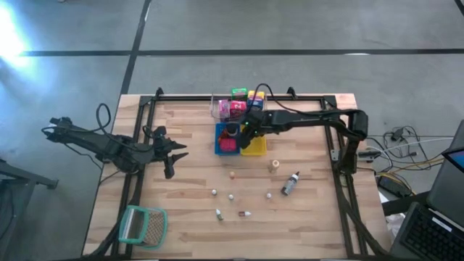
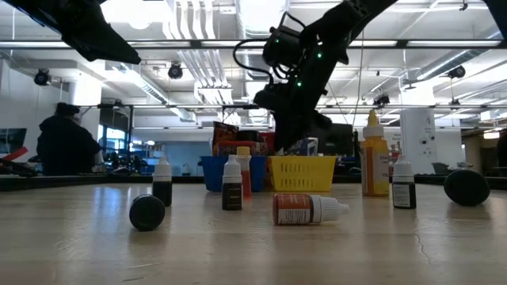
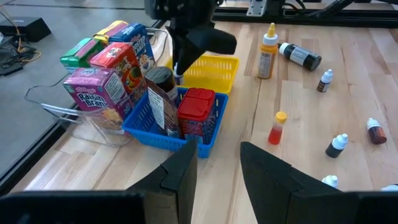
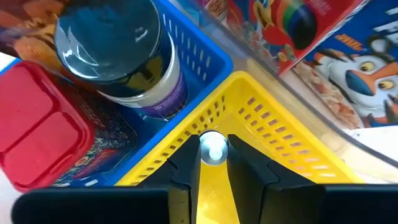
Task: Pick & Place Kitchen Items
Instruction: Put the small black food coloring bottle into the yellow bin
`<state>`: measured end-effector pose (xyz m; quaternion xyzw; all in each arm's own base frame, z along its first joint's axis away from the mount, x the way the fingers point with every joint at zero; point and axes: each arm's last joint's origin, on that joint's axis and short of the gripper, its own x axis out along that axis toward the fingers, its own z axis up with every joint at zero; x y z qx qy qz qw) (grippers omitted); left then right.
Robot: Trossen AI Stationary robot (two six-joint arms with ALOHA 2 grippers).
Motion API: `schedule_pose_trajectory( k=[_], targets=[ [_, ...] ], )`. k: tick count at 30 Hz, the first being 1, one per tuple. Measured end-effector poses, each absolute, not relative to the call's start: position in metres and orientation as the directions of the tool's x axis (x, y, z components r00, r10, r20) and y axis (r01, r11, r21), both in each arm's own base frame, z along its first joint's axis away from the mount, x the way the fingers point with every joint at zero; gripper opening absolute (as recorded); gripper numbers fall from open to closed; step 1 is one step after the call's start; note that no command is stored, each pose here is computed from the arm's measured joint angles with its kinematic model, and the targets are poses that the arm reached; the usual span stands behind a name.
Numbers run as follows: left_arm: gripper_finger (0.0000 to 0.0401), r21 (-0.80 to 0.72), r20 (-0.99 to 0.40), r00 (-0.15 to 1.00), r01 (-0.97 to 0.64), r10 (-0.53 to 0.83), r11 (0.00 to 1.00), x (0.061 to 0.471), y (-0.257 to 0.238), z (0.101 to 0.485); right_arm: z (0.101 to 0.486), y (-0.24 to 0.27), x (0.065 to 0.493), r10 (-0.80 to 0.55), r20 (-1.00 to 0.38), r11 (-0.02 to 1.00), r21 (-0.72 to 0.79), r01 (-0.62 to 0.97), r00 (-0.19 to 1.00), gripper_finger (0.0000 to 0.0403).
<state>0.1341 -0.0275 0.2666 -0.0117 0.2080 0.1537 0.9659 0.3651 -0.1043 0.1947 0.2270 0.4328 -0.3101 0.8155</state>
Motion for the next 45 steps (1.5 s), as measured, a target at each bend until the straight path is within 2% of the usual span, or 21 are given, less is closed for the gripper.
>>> schedule_pose_trajectory(
  k=[8,16,21,38,45],
  targets=[
    [0.0129,0.041,-0.405,0.866,-0.302,0.292,0.952,0.134,-0.028,0.267,0.179,-0.11,0.368,-0.352,-0.849,0.685,0.052,0.726,0.393,0.0072],
    [0.0129,0.042,-0.407,0.865,-0.302,0.293,0.952,0.135,-0.028,0.266,0.161,-0.117,0.371,-0.358,-0.862,0.677,0.025,0.736,0.359,0.0061],
    [0.0129,0.044,-0.408,0.865,-0.302,0.293,0.952,0.135,-0.028,0.266,0.155,-0.118,0.373,-0.373,-0.864,0.673,0.001,0.74,0.34,0.0074],
    [0.0129,0.044,-0.408,0.865,-0.301,0.292,0.952,0.135,-0.028,0.266,0.165,-0.116,0.372,-0.357,-0.861,0.676,0.03,0.736,0.363,0.0141],
    [0.0129,0.044,-0.409,0.865,-0.302,0.293,0.952,0.135,-0.028,0.266,0.196,-0.11,0.367,-0.376,-0.818,0.702,0.055,0.71,0.435,0.0162]
  ],
)
